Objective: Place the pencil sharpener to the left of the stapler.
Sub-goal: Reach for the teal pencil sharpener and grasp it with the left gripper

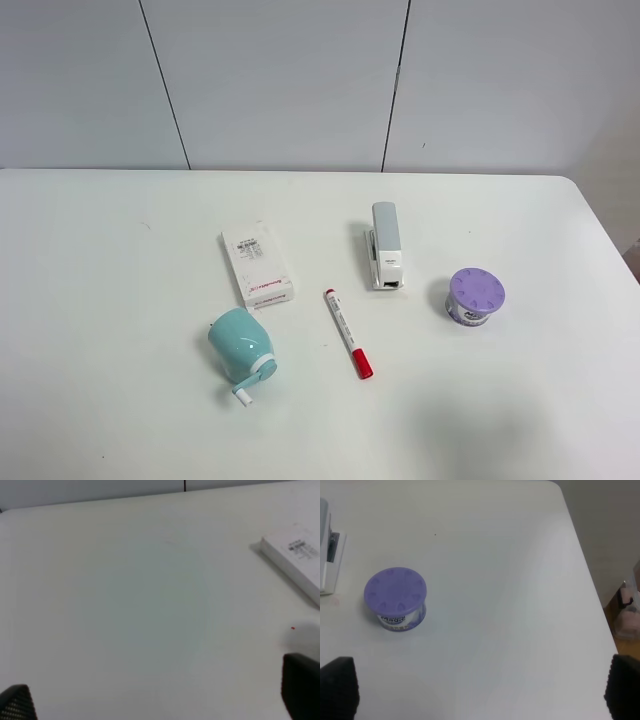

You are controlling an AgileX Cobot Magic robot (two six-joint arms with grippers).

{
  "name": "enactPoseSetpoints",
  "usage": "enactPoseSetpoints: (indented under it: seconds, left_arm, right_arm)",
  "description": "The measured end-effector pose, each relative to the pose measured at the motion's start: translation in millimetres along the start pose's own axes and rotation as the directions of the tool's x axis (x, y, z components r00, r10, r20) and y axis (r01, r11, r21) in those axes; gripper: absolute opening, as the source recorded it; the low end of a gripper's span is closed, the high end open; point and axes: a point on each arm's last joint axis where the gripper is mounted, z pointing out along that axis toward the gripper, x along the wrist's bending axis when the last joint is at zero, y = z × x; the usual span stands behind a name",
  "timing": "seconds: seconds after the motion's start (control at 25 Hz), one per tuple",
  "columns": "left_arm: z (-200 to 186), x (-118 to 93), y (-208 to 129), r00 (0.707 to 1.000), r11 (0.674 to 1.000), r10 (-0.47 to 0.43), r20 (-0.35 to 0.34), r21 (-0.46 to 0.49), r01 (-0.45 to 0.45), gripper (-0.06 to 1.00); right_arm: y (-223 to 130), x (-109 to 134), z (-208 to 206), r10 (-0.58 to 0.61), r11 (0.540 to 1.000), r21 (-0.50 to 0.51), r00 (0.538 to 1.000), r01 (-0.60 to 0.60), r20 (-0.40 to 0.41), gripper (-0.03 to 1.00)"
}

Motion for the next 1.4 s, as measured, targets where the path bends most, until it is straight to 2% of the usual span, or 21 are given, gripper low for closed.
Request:
enactPoseSetpoints:
  seconds: [1.04,1.24,1.4]
  left_arm:
    - [0.4,-0.1,0.2,1.0,1.0,-0.001,0.001,0.003,0.001,0.99]
    - [9.0,-5.8,25.7,0.995,0.996,-0.042,0.086,0.08,0.035,0.99]
    - [19.5,-10.8,55.4,0.985,0.991,-0.019,0.17,0.132,-0.004,0.99]
  right_arm:
    - [0.0,0.0,0.0,0.0,1.0,0.0,1.0,0.0,0.0,0.99]
    - [0.0,0.0,0.0,0.0,1.0,0.0,1.0,0.0,0.0,0.99]
    - [0.0,0.0,0.0,0.0,1.0,0.0,1.0,0.0,0.0,0.99]
